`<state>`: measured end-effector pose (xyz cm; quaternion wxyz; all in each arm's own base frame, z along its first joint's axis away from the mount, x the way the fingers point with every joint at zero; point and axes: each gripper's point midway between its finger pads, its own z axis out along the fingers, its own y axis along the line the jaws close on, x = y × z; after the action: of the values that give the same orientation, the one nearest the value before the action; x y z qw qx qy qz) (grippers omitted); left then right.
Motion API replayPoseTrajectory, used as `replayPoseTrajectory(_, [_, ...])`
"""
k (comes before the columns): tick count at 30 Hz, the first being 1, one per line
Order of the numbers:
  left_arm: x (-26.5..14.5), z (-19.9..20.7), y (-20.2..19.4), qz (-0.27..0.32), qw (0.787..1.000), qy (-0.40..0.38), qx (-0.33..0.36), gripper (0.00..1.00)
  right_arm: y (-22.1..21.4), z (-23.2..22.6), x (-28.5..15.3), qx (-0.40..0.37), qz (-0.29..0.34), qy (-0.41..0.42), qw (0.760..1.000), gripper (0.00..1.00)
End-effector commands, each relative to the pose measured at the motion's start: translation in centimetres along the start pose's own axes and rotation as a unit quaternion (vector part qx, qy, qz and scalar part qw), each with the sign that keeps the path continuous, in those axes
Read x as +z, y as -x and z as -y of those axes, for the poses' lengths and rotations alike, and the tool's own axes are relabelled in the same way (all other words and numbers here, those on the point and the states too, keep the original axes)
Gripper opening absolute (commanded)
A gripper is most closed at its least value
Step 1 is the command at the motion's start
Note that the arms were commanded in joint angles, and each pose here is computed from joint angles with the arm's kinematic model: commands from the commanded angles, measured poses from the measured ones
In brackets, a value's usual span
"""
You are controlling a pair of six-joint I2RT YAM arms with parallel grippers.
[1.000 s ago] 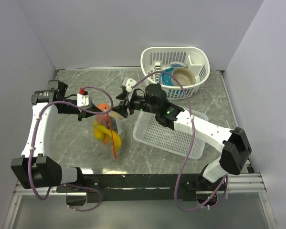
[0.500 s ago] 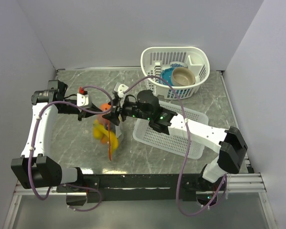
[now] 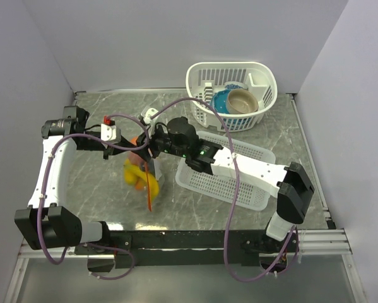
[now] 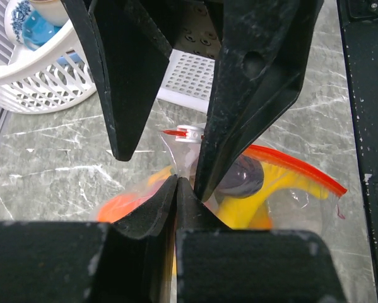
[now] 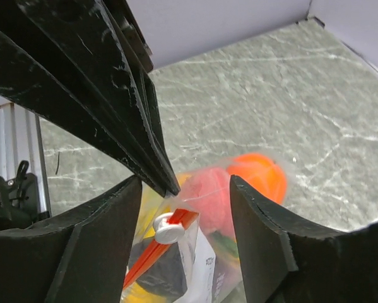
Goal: Open the zip-top bag and remove the fake food
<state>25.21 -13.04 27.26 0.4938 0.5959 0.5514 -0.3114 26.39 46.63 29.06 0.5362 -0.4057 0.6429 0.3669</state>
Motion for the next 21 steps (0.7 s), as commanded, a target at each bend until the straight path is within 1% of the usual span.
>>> replayPoseTrajectory(1, [0.4,0.7,0.8,0.028,1.000,-0.010,-0.007,0.09,3.2,0.8,-1.0,0.000,0.034,-0.034,0.999,0.63])
replayPoseTrajectory(4, [0.4,0.7,0.7,0.030,0.999,-0.011,-0.008,0.09,3.3,0.9,-1.4,0.003,0.038,-0.041,0.998,0.56])
replayPoseTrajectory(7, [0.5,0.7,0.6,0.030,0.999,-0.012,-0.007,0.09,3.4,1.0,-1.7,0.004,0.039,-0.044,0.998,0.43])
replayPoseTrajectory(8, [0.5,0.7,0.5,0.029,0.999,-0.011,-0.005,0.09,3.4,1.0,-1.8,0.005,0.039,-0.045,0.998,0.35])
replayPoseTrajectory(9, [0.5,0.7,0.4,0.029,0.999,-0.012,-0.007,0.09,3.5,1.0,-1.8,0.006,0.039,-0.047,0.998,0.31])
replayPoseTrajectory(10, [0.5,0.7,0.4,0.029,0.999,-0.011,-0.008,0.09,3.5,1.0,-1.9,0.005,0.037,-0.046,0.998,0.23])
replayPoseTrajectory(12, [0.6,0.4,0.4,0.031,0.999,-0.008,-0.010,0.09,3.8,1.1,-2.2,0.005,0.038,-0.048,0.998,0.14])
replayPoseTrajectory(13, [0.6,0.3,0.4,0.033,0.999,-0.007,-0.008,0.09,3.8,1.1,-2.2,0.003,0.037,-0.050,0.998,0.08])
replayPoseTrajectory(14, [0.7,0.2,0.5,0.037,0.999,-0.006,-0.005,0.12,4.1,1.1,-2.3,0.001,0.039,-0.050,0.998,0.06])
replayPoseTrajectory(15, [0.7,0.1,0.5,0.040,0.999,-0.006,-0.009,0.19,4.3,1.1,-2.3,-0.002,0.040,-0.050,0.998,0.04])
replayPoseTrajectory(16, [0.7,0.0,0.6,0.043,0.999,-0.007,-0.011,0.31,3.8,1.3,-2.1,-0.009,0.029,-0.051,0.998,0.00])
replayPoseTrajectory(17, [0.8,-0.2,0.8,0.051,0.999,-0.008,-0.012,0.73,4.6,1.2,-2.1,-0.016,0.033,-0.047,0.998,0.00])
replayPoseTrajectory(18, [0.7,-0.2,1.3,0.055,0.998,-0.010,-0.009,0.93,4.5,1.2,-2.0,-0.021,0.028,-0.045,0.998,0.00])
replayPoseTrajectory(19, [0.8,-0.5,1.3,0.061,0.998,-0.013,-0.012,0.99,4.1,1.2,-1.9,-0.037,0.015,-0.042,0.998,0.00])
replayPoseTrajectory(20, [0.8,-0.8,1.7,0.069,0.997,-0.013,-0.013,0.99,5.2,1.3,-2.0,-0.045,0.022,-0.037,0.998,0.00])
replayPoseTrajectory(21, [0.7,-1.2,2.2,0.075,0.997,-0.012,-0.016,0.99,4.8,1.4,-1.6,-0.051,0.013,-0.033,0.998,0.00])
